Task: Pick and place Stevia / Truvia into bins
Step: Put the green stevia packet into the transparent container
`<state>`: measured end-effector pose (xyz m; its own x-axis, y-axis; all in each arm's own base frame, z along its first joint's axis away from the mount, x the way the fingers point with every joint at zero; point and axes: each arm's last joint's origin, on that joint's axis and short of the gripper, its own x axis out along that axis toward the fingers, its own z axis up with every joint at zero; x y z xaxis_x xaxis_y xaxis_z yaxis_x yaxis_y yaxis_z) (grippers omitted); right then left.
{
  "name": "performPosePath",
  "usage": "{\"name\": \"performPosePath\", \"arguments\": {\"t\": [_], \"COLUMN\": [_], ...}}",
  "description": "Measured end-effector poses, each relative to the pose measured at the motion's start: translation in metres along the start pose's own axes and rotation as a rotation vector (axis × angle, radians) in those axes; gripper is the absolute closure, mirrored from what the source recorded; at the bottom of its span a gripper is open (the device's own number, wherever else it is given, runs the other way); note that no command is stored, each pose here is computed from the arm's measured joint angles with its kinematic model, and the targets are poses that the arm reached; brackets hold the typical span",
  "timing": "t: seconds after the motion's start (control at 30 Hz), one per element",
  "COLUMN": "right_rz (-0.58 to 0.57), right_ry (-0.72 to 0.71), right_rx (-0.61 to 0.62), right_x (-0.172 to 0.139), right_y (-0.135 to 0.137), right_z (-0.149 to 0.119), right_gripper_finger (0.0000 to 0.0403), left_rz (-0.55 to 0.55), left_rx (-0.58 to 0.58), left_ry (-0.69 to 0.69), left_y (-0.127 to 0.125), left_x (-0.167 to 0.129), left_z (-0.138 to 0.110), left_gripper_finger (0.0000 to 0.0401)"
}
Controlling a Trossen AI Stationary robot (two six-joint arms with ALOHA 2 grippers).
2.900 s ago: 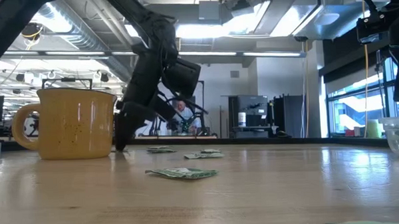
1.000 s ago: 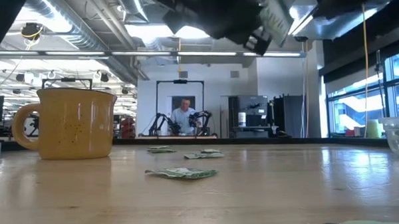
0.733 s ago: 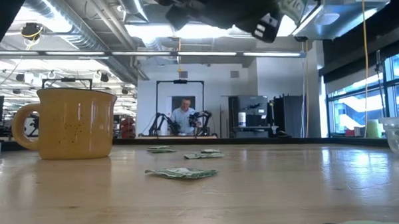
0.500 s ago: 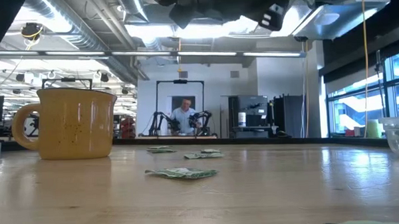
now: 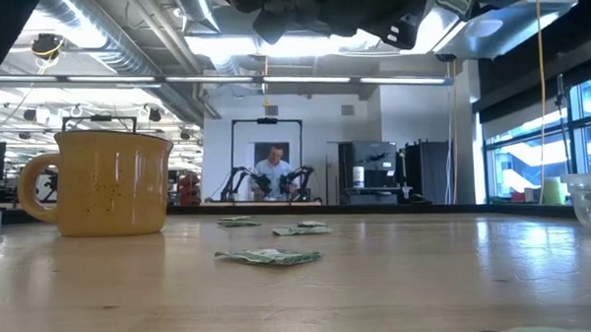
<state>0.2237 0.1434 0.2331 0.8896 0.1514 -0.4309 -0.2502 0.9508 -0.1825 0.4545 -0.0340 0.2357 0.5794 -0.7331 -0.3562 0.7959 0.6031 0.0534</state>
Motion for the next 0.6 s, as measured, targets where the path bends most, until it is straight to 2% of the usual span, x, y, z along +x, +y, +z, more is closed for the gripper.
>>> {"name": "performPosePath", "arguments": {"t": [0.2,0.3,0.4,0.5,0.6], "right_rz": [0.0,0.0,0.0,-0.005,-0.024], "right_ry": [0.001,0.001,0.012,0.075,0.165], "right_rx": [0.023,0.041,0.082,0.129,0.234], "right_x": [0.0,0.0,-0.002,-0.008,-0.017], "right_y": [0.0,0.0,-0.001,-0.003,-0.007], "right_z": [0.0,0.0,-0.001,-0.004,-0.004], "right_gripper_finger": [0.039,0.0389,0.0385,0.0393,0.0397], "left_rz": [0.001,-0.007,-0.02,-0.019,0.003], "left_rx": [-0.002,-0.022,-0.09,-0.157,-0.209], "left_ry": [0.004,0.021,0.082,0.157,0.275], "left_y": [0.0,-0.001,-0.003,-0.007,-0.015], "left_x": [0.0,0.0,-0.005,-0.01,-0.011], "left_z": [0.0,-0.002,-0.009,-0.013,-0.019], "left_gripper_finger": [0.0369,0.0344,0.0319,0.0301,0.0293]}}
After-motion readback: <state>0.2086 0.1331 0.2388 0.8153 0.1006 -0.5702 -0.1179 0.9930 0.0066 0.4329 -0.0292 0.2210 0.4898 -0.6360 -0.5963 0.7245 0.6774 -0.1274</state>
